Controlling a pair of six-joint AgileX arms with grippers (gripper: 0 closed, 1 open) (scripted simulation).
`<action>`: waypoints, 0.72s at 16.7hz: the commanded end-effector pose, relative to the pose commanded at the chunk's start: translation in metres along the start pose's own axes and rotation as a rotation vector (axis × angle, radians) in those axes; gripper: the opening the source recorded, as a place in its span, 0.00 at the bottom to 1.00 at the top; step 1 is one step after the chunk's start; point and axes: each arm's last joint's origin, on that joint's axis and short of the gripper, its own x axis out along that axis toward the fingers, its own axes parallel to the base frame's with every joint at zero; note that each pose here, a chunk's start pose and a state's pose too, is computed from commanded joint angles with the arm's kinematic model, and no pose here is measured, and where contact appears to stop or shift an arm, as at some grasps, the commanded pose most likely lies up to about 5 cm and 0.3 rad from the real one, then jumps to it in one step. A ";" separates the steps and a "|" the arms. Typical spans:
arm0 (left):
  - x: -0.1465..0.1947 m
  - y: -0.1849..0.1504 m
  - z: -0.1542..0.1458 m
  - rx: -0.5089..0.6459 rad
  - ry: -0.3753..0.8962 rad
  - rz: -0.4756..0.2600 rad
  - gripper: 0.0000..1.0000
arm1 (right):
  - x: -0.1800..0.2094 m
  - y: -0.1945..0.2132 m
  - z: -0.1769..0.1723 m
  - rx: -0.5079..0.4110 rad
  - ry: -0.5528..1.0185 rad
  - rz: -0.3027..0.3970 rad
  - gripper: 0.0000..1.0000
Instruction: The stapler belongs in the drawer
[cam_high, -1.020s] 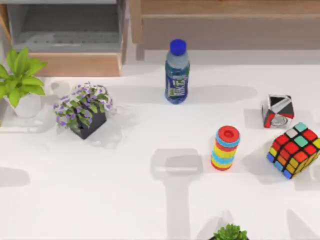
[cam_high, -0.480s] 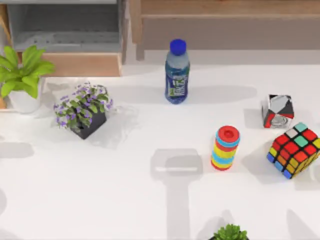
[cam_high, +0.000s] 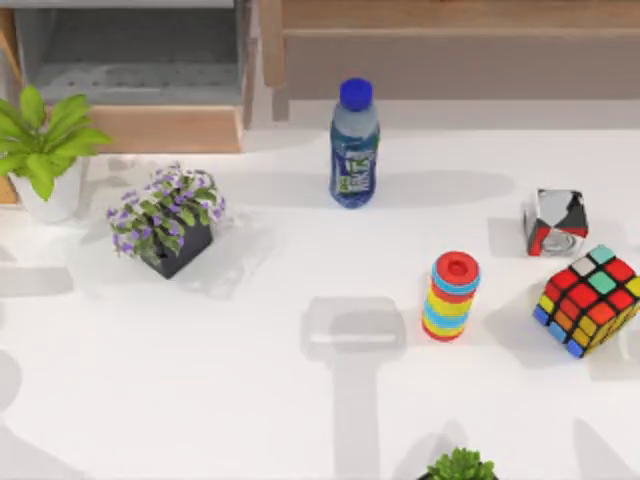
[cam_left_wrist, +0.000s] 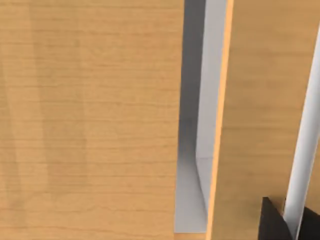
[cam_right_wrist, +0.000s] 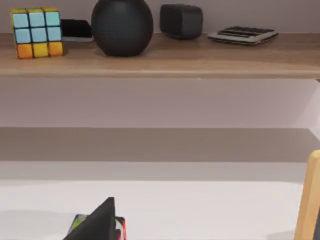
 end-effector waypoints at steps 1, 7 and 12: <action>0.008 0.001 -0.001 0.001 0.002 0.002 0.00 | 0.000 0.000 0.000 0.000 0.000 0.000 1.00; 0.052 0.001 0.001 -0.004 0.003 -0.002 0.00 | 0.000 0.000 0.000 0.000 0.000 0.000 1.00; 0.055 0.001 -0.001 -0.005 0.003 -0.005 0.00 | 0.000 0.000 0.000 0.000 0.000 0.000 1.00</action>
